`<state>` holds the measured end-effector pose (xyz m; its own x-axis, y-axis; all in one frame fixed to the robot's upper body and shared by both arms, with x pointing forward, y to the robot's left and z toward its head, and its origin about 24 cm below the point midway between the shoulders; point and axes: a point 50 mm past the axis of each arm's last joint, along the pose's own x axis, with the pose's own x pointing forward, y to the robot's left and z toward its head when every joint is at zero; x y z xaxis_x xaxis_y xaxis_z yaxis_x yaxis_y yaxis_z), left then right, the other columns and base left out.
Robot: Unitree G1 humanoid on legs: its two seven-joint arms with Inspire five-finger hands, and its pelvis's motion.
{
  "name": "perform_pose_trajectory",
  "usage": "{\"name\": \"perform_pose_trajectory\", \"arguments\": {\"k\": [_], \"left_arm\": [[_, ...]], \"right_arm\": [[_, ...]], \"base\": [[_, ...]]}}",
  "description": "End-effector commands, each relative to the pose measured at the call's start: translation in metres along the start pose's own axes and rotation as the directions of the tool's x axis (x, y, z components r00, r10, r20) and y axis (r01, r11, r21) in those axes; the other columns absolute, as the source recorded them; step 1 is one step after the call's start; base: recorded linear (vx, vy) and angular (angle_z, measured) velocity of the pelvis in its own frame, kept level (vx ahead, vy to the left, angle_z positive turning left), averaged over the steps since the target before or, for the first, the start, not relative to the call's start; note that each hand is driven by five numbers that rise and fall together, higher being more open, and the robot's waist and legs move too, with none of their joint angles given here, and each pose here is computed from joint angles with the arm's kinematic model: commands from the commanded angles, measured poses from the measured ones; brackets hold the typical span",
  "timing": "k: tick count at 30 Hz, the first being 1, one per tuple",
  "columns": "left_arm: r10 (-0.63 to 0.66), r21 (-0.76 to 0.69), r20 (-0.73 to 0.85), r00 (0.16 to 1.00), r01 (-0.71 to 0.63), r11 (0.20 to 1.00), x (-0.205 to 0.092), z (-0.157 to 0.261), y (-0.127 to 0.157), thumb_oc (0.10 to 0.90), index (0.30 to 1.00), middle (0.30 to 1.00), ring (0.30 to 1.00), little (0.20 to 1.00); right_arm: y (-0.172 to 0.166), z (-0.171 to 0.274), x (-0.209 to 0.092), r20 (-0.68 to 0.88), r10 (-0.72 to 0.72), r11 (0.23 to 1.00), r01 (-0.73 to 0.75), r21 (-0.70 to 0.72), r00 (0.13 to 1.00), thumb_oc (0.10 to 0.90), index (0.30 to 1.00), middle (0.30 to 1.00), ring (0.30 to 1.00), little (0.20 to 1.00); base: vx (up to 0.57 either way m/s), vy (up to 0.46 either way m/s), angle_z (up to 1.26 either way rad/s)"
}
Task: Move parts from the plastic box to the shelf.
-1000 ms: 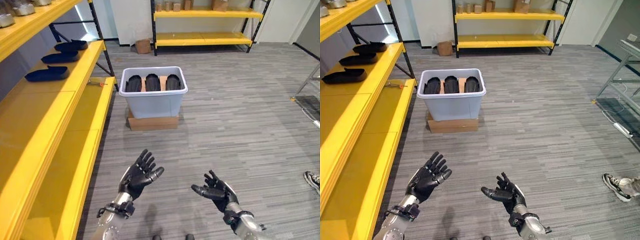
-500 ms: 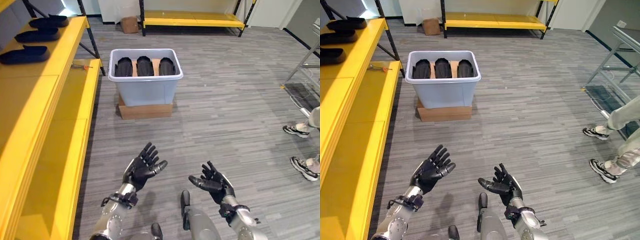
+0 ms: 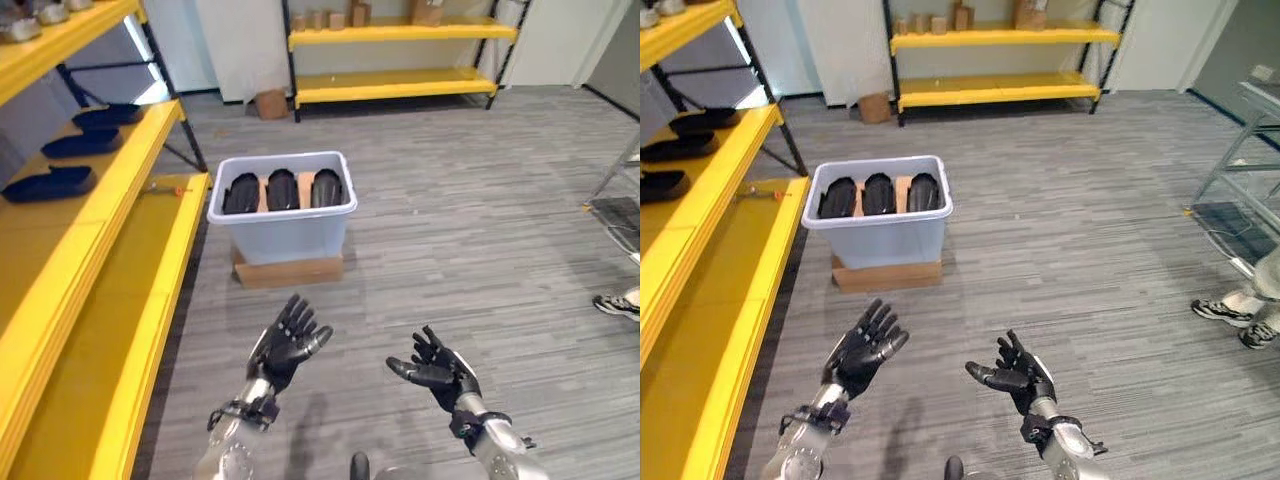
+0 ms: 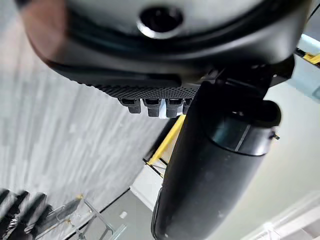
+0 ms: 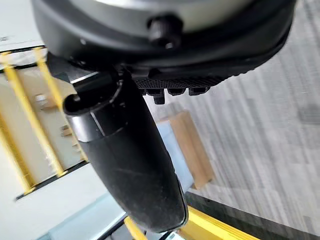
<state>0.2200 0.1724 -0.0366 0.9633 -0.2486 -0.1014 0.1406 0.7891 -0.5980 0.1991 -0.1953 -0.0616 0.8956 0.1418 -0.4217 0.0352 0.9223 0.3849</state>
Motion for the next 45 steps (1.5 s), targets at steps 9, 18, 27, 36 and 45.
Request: {"name": "perform_pose_trajectory", "arguments": {"k": [9, 18, 27, 36, 45], "left_arm": [[-0.096, 0.034, 0.19, 0.977, 0.092, 0.995, -0.004, 0.029, -0.002, 0.9, 1.0, 1.0, 1.0, 1.0], [-0.103, 0.062, 0.157, 0.982, 0.095, 0.994, -0.007, 0.031, 0.005, 0.9, 1.0, 1.0, 1.0, 1.0], [-0.112, 0.138, 0.087, 0.99, 0.099, 0.985, -0.001, 0.033, 0.008, 0.9, 1.0, 1.0, 1.0, 1.0], [-0.144, 0.167, 0.028, 0.989, 0.137, 0.976, 0.0, 0.028, 0.003, 0.9, 1.0, 1.0, 1.0, 1.0], [-0.239, 0.292, -0.028, 0.971, 0.237, 0.927, 0.012, 0.032, -0.018, 0.9, 1.0, 1.0, 1.0, 1.0]], "right_arm": [[0.025, 0.035, -0.002, 0.115, 0.261, 0.963, -0.25, -0.1, 0.958, 0.9, 1.0, 1.0, 1.0, 1.0], [0.038, 0.037, -0.006, 0.141, 0.393, 0.919, -0.392, -0.034, 0.909, 0.9, 1.0, 1.0, 1.0, 1.0], [0.057, 0.053, 0.001, 0.198, 0.356, 0.934, -0.351, -0.061, 0.913, 0.9, 1.0, 1.0, 1.0, 1.0], [0.051, 0.072, 0.004, 0.329, 0.267, 0.964, -0.244, -0.109, 0.906, 0.9, 1.0, 1.0, 1.0, 1.0], [0.042, 0.125, 0.001, 0.512, 0.171, 0.985, -0.127, -0.12, 0.842, 0.9, 1.0, 1.0, 1.0, 1.0]], "base": [[0.22, 0.135, 0.04], [0.34, 0.257, -0.39], [0.28, 0.29, 0.17], [0.13, 0.097, 0.0], [0.24, -0.167, 0.14]]}}
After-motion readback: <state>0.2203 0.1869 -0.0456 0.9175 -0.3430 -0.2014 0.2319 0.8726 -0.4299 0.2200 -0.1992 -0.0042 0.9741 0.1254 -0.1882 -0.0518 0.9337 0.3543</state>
